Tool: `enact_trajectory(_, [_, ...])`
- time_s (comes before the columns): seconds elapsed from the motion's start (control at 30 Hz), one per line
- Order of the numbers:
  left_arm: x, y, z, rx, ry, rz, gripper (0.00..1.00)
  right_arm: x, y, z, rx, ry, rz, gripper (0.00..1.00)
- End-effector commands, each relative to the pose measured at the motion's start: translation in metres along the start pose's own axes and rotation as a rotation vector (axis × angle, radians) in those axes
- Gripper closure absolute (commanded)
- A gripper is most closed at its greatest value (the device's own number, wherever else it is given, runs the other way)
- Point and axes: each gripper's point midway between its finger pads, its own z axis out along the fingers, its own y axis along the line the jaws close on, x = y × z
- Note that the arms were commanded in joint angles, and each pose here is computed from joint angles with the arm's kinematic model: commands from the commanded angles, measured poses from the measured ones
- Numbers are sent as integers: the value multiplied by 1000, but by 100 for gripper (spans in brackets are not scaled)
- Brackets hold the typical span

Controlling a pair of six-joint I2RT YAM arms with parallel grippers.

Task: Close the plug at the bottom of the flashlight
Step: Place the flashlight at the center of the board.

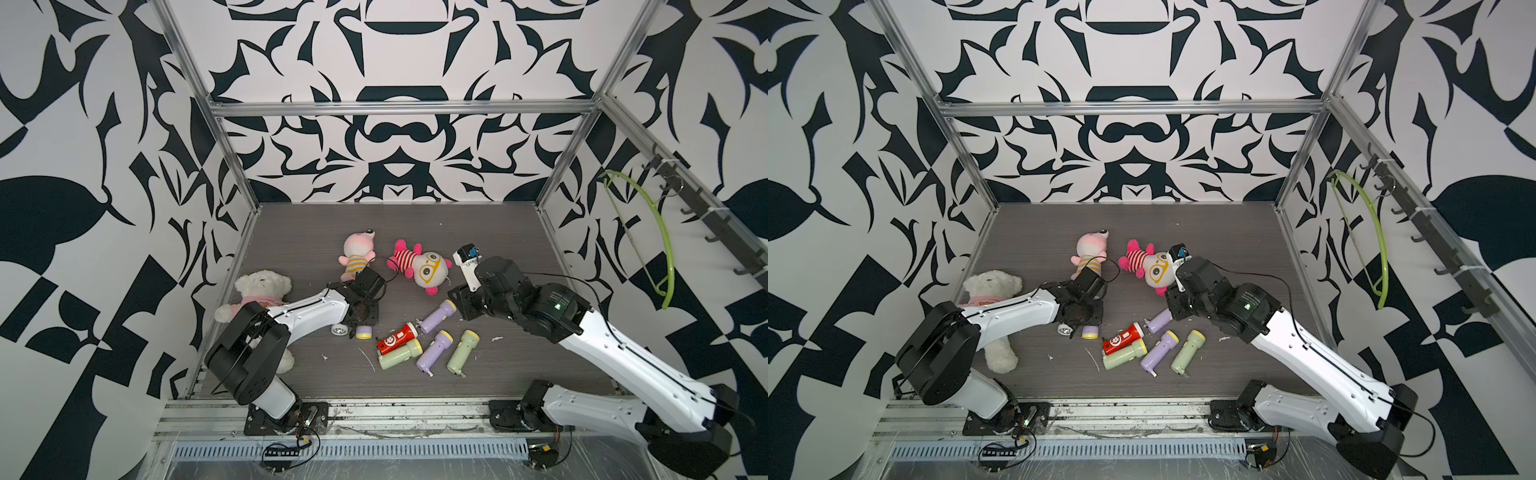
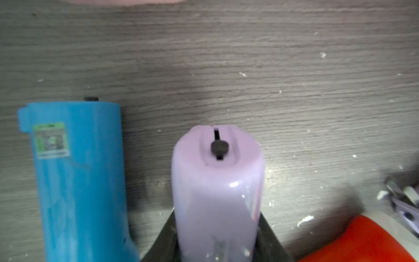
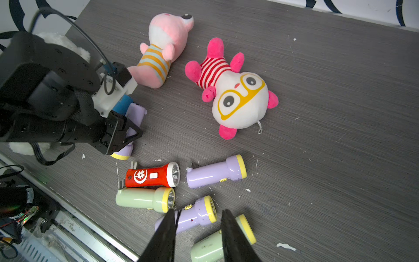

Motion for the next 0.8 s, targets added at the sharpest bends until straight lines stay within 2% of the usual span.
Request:
enact_trajectory(0.0, [-6,2,-1,-32,-2,18,67,-6,-3,-4,12,-32,19,63])
enact_trajectory(0.13, [-7,4,0,-54,0,23,51,-4,-2,1,14,-20,15,63])
enact_trajectory(0.23, [-12,3,-1,-52,-12,26,45,-2,-3,5,20,-9,12,63])
enact_trajectory(0.47, [-25,2,-9,-70,-34,35,43,1,-4,6,28,-2,5,62])
enact_trajectory(0.6, [-33,3,-26,-77,-61,38,43,3,-4,6,23,6,-17,61])
enact_trajectory(0.77, [-38,5,-60,-38,-136,27,43,26,18,20,-107,84,-120,69])
